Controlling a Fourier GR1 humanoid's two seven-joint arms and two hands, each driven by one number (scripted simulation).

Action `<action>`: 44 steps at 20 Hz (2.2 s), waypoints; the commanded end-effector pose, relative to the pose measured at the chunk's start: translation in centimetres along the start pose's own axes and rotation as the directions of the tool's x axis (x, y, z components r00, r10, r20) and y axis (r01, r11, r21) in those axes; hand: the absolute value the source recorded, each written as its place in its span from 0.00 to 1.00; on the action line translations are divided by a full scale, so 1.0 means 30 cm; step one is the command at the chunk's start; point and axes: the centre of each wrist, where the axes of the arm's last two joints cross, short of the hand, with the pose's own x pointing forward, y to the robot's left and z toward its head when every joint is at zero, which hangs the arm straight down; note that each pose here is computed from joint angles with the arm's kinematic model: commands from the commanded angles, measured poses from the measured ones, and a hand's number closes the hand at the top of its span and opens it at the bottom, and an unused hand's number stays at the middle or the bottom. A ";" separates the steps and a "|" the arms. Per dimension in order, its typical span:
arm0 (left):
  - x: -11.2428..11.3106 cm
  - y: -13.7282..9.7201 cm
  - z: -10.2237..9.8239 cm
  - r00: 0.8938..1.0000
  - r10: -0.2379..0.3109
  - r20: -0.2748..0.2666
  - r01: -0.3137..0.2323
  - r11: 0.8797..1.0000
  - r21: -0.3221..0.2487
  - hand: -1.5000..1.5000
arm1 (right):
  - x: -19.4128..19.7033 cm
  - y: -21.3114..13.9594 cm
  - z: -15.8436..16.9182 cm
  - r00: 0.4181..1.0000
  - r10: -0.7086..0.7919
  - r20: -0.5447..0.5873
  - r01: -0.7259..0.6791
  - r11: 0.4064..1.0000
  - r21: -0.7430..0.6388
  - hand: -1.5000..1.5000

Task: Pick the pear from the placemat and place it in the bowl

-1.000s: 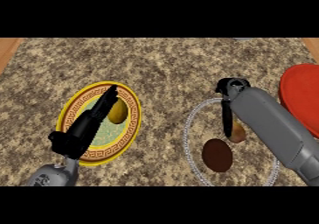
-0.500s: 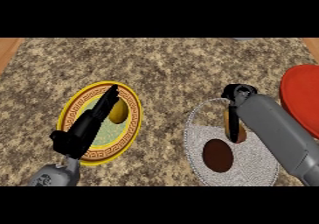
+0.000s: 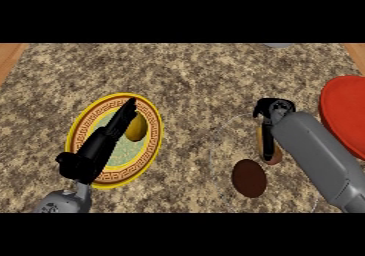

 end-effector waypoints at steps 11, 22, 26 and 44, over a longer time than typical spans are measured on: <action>-0.041 0.018 0.043 0.998 0.020 -0.058 -0.015 0.996 0.083 0.50 | 0.009 0.155 0.163 0.812 0.234 0.534 -0.021 0.927 -0.373 1.00; -0.027 0.011 0.038 1.000 0.007 -0.016 -0.006 0.999 0.051 0.50 | -0.408 0.277 0.290 0.867 0.264 0.423 0.184 0.619 -0.763 1.00; 0.003 0.062 0.025 1.000 0.000 -0.026 0.002 0.998 0.071 0.50 | -0.421 0.200 0.440 0.801 0.175 0.573 0.445 0.466 -0.765 1.00; 0.045 -0.009 -0.080 1.000 -0.006 0.007 0.006 1.000 -0.004 0.50 | -0.824 0.035 0.352 0.888 -0.070 0.455 0.459 0.214 -0.862 1.00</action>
